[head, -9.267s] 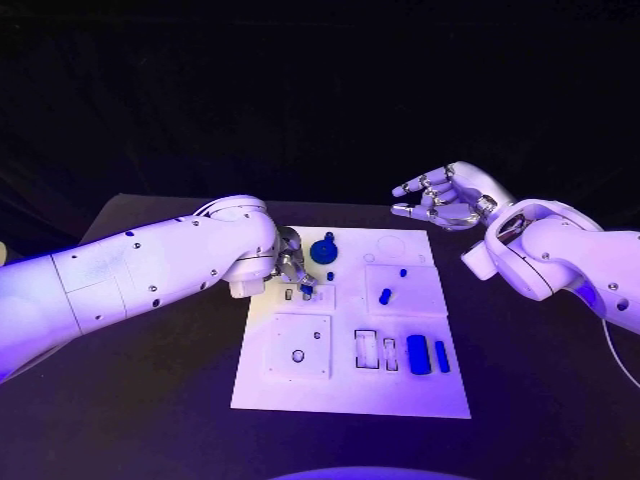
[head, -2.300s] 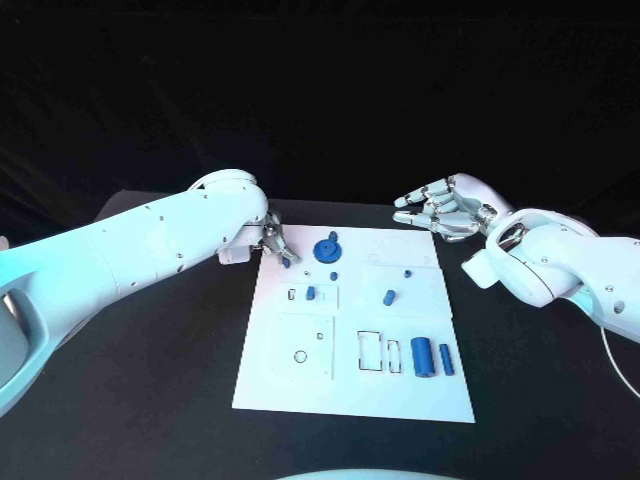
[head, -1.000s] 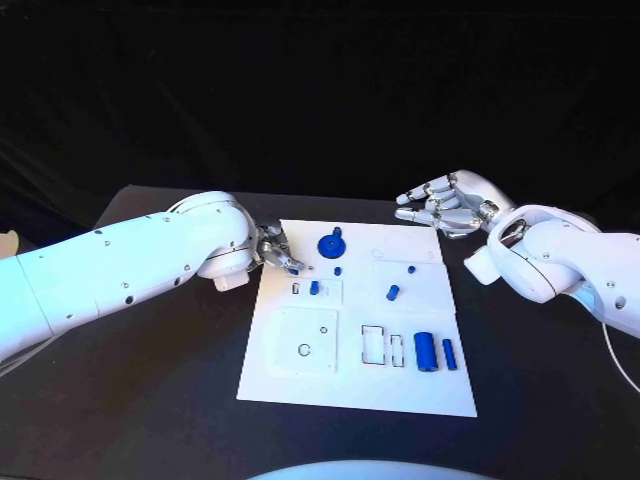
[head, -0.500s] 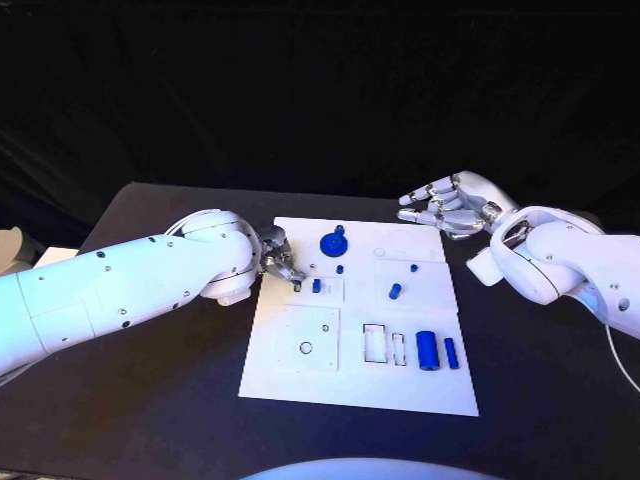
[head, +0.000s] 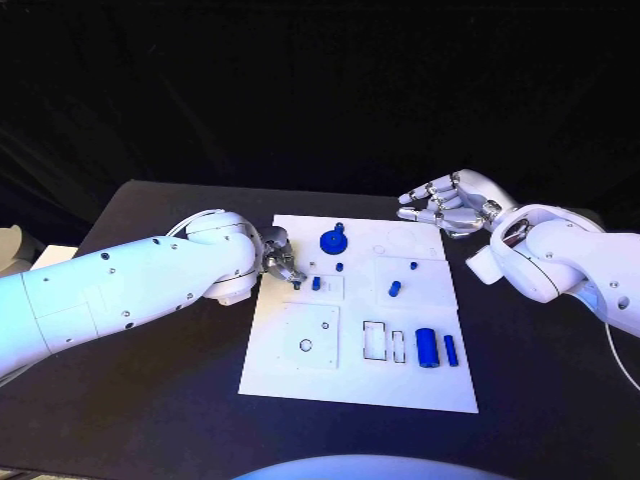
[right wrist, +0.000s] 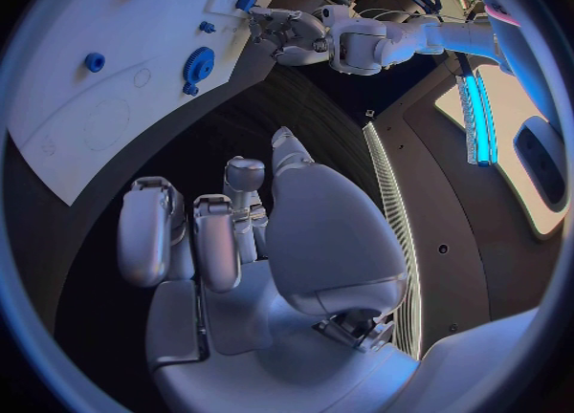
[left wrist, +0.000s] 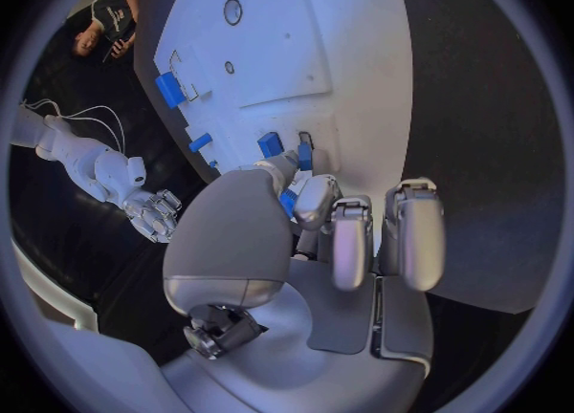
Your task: Assemble the parts on the task board
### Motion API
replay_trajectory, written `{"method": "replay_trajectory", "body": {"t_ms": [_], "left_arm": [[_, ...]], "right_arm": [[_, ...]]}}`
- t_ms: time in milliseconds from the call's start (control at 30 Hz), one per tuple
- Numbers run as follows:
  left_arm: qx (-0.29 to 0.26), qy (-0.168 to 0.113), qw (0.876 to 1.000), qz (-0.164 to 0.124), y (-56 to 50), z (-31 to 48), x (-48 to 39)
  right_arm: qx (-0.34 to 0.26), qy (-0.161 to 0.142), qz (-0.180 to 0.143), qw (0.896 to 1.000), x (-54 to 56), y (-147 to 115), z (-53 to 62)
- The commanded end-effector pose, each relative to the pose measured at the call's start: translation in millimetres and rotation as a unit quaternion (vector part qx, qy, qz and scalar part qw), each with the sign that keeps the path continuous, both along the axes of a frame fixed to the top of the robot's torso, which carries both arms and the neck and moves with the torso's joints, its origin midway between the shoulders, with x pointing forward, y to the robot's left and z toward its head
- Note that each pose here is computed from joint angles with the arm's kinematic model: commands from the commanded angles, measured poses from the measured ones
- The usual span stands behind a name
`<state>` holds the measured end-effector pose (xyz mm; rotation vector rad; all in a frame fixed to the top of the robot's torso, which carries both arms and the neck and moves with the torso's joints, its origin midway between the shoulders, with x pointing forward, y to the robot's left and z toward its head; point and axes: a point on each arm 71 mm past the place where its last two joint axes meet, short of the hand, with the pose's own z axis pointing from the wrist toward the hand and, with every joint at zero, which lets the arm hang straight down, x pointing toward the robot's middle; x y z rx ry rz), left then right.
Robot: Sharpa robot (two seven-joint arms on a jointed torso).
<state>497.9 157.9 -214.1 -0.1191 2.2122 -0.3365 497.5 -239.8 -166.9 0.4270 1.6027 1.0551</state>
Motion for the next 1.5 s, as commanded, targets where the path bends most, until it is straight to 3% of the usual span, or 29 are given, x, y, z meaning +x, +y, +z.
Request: {"method": "replay_trajectory", "body": {"t_ms": [33, 600, 933, 1500], "left_arm": [[0.018, 0.014, 1.0, -0.015, -1.2, -3.4, -2.4], [0.039, 0.033, 0.998, -0.025, 0.7, -6.3, -5.3], [0.043, 0.035, 0.998, -0.02, 0.2, -7.0, -4.5], [0.064, 0.066, 0.996, -0.012, -2.4, -12.7, -1.6]], "right_arm": [[-0.003, 0.0, 0.011, 1.0, -0.8, 1.8, -0.6], [-0.003, 0.0, 0.012, 1.0, -0.8, 2.0, -1.4], [-0.003, 0.0, 0.012, 1.0, -1.1, 2.1, -1.4], [-0.002, -0.001, 0.014, 1.0, -2.5, 2.3, -0.8]]}}
